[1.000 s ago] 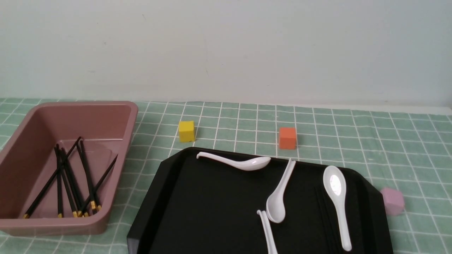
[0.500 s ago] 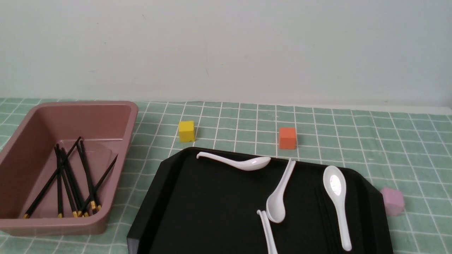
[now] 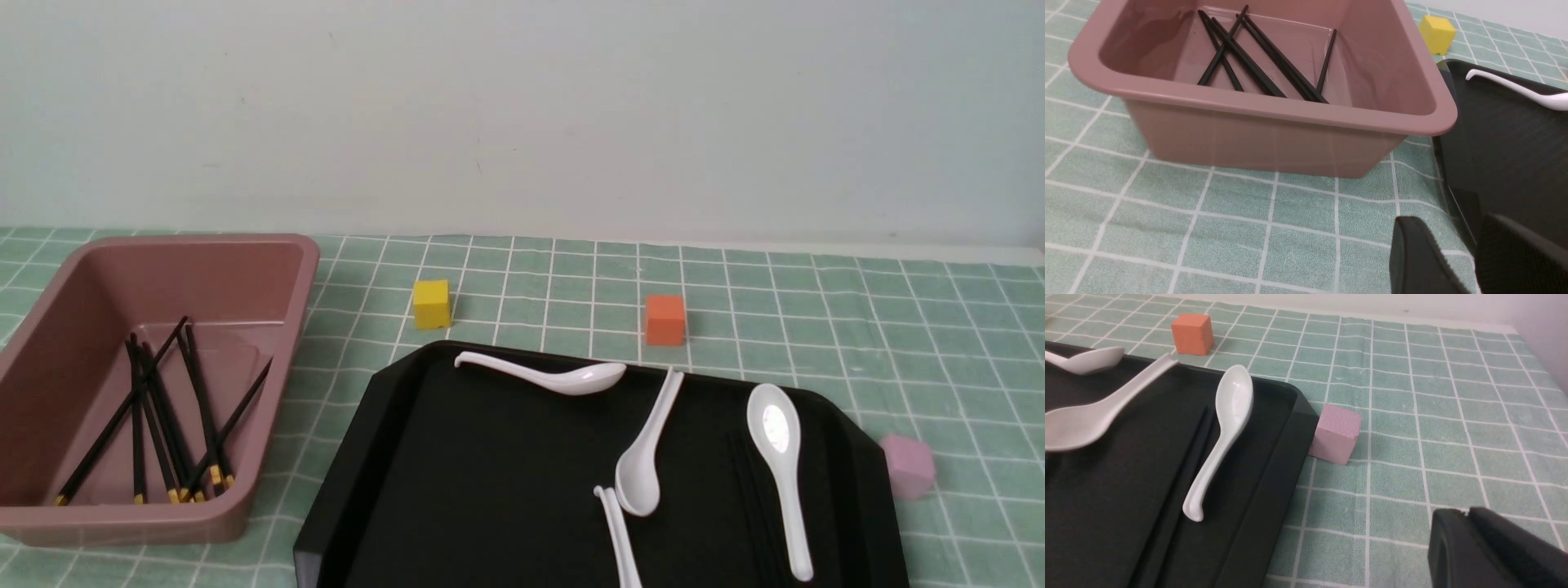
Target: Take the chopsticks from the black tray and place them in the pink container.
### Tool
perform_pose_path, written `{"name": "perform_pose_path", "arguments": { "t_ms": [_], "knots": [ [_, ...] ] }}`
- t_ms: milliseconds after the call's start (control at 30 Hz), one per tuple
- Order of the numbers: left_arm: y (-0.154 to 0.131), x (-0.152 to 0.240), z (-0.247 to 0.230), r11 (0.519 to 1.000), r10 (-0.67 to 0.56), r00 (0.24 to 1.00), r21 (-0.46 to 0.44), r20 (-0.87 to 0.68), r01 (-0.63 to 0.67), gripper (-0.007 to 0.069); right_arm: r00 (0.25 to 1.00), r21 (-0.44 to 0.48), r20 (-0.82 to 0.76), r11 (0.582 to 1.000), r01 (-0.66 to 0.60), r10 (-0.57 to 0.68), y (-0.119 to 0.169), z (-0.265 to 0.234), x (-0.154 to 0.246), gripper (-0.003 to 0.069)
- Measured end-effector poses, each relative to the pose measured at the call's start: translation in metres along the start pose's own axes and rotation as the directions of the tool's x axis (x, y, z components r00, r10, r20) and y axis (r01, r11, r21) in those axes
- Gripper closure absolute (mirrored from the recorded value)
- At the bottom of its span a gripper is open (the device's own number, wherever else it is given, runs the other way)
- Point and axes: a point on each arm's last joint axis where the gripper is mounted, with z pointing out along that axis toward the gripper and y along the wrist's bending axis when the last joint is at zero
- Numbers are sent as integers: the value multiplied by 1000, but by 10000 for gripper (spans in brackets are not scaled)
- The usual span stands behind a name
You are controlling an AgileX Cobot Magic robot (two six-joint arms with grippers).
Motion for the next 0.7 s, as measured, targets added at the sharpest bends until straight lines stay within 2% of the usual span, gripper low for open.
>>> {"name": "perform_pose_path", "arguments": {
  "t_ms": [700],
  "knots": [
    [0,0,0,1000,0,1000,0,0,0,387,1000,0,0,1000,1,-1,0,0,0,562]
  ]
}}
